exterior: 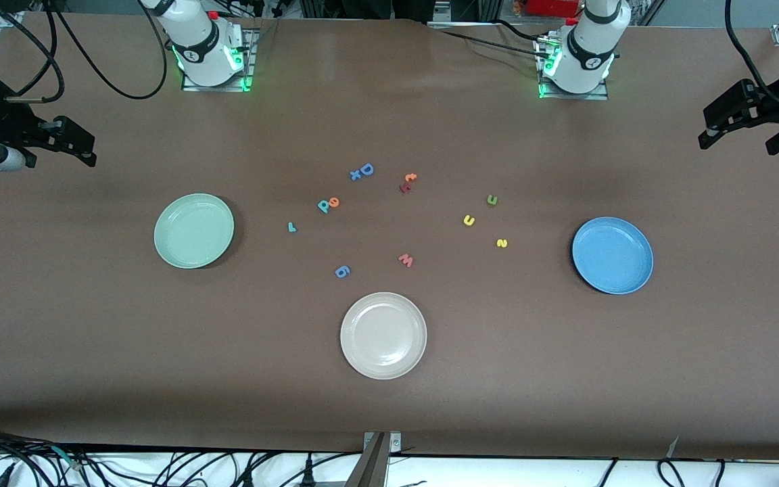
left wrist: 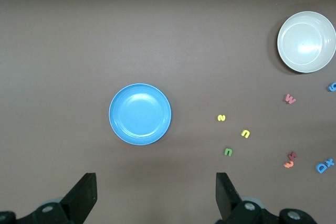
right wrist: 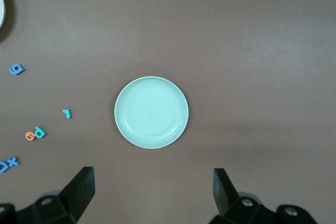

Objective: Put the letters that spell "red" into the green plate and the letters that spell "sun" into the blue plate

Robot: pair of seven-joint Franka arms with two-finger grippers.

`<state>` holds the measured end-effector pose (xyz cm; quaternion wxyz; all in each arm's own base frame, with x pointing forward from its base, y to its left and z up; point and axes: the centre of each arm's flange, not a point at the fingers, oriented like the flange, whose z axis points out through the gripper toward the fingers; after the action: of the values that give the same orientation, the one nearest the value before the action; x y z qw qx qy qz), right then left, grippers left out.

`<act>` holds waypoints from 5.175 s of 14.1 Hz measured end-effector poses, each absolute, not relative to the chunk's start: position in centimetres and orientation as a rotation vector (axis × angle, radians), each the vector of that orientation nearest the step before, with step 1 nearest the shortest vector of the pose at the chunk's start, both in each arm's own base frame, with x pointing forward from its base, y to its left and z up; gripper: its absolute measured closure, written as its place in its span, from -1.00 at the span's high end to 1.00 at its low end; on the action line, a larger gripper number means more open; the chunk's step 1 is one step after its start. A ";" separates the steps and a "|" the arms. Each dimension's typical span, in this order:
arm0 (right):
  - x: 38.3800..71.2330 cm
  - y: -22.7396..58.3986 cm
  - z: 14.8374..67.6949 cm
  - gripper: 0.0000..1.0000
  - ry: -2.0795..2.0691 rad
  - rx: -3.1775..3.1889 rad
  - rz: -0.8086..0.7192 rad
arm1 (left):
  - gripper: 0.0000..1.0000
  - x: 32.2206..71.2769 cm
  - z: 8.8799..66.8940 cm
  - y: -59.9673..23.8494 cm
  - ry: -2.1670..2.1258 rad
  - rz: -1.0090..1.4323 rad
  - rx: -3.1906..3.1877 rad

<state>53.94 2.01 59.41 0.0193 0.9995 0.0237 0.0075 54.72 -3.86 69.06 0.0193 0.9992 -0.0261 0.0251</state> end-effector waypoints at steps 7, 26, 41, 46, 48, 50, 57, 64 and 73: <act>53.9 2.0 59.4 1.00 0.074 3.102 0.023 | 1.00 54.7 69.1 -3.9 -0.081 0.078 3.101; 53.9 2.0 59.4 1.00 0.073 3.102 0.023 | 1.00 54.7 69.1 -3.9 -0.081 0.078 3.101; 55.3 5.5 55.4 1.00 0.174 3.095 -0.104 | 1.00 54.6 68.8 -6.2 -0.146 0.062 3.087; 55.5 12.1 52.3 1.00 0.158 3.085 -0.144 | 1.00 54.9 67.9 -7.0 -0.161 0.037 3.083; 55.5 15.6 48.9 0.99 0.119 3.088 -0.111 | 1.00 55.0 67.9 -7.0 -0.161 0.037 3.083; 54.9 18.2 44.0 0.98 0.094 3.100 -0.058 | 1.00 55.1 67.7 -6.9 -0.158 0.031 3.084; 52.3 23.2 28.4 0.76 0.188 3.106 -0.115 | 1.00 55.3 65.7 -11.6 -0.252 -0.003 3.076; 51.1 26.2 19.4 0.55 0.266 3.127 -0.166 | 1.00 53.9 58.4 -17.1 -0.161 0.012 3.086; 50.9 27.3 17.1 0.30 0.289 3.154 -0.112 | 1.00 51.4 43.7 -18.5 -0.083 -0.130 3.066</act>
<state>50.85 27.31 17.14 -0.0136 0.9951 0.0913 -0.0354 51.39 -18.54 43.72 0.0360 0.9981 -0.0271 -0.0424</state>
